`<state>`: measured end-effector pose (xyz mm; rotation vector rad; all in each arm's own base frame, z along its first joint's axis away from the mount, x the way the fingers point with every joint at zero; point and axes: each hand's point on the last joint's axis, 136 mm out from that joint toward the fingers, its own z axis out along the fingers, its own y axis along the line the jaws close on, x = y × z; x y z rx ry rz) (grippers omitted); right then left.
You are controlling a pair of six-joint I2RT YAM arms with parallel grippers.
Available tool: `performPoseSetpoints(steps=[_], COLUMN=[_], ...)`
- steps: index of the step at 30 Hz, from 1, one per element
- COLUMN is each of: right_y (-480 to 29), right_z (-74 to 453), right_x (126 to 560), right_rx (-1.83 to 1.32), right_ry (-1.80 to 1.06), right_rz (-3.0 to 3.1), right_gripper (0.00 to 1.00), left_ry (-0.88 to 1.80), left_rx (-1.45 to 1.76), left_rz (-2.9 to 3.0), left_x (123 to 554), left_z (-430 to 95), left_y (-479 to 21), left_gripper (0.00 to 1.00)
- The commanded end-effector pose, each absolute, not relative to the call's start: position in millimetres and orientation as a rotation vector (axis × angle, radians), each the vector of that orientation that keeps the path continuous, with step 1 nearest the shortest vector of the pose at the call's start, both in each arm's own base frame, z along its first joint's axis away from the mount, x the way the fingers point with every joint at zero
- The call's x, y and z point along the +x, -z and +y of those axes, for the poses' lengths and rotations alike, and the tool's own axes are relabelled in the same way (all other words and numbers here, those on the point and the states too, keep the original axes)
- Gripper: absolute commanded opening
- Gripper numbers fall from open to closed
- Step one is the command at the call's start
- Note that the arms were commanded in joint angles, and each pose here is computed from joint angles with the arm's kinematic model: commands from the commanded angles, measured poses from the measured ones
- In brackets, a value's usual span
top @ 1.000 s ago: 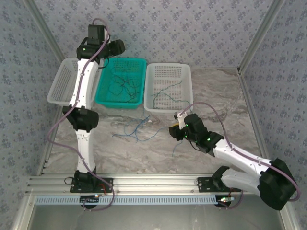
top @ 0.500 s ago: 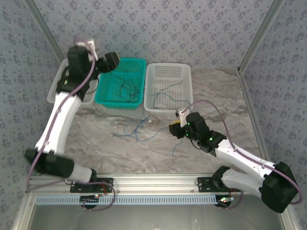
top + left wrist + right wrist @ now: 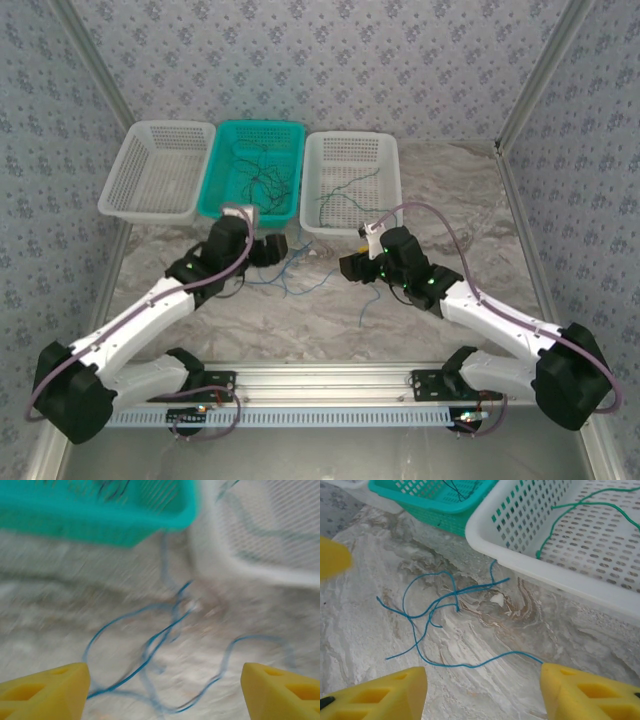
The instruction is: Untangle the cables
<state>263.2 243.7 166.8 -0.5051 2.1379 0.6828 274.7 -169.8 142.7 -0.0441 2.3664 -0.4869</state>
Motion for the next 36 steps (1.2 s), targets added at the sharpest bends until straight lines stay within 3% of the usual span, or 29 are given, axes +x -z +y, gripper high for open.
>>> performPoseSetpoints(steps=[1, 9, 16, 23, 25, 27, 36], right_y=[-187, -187, -184, -185, -187, -189, -232], right_z=[257, 260, 251, 253, 255, 256, 276], right_x=[266, 266, 266, 268, 268, 267, 258], right_rx=[-0.522, -0.534, -0.497, -0.492, -0.494, -0.501, -0.649], right_ry=[-0.749, -0.762, -0.72, -0.729, -0.737, -0.743, -0.766], right_rz=[2.083, 2.107, 2.133, 2.134, 2.129, 2.126, 2.003], right_gripper=[0.66, 0.69, 0.7, 0.7, 0.7, 0.7, 0.71], left_ry=[0.408, 0.291, 0.33, 0.322, 0.312, 0.314, 0.527], left_rx=[-0.087, -0.038, -0.045, -0.075, -0.078, -0.083, 0.14], left_rz=[2.335, 2.481, 2.56, 2.603, 2.616, 2.62, 2.39], left_x=[290, 316, 319, 314, 313, 311, 287], left_z=[-158, -149, -155, -154, -152, -150, -176], left_y=[-143, -85, -53, -32, -29, -32, -153], left_gripper=[0.79, 0.7, 0.45, 0.3, 0.2, 0.01, 0.0])
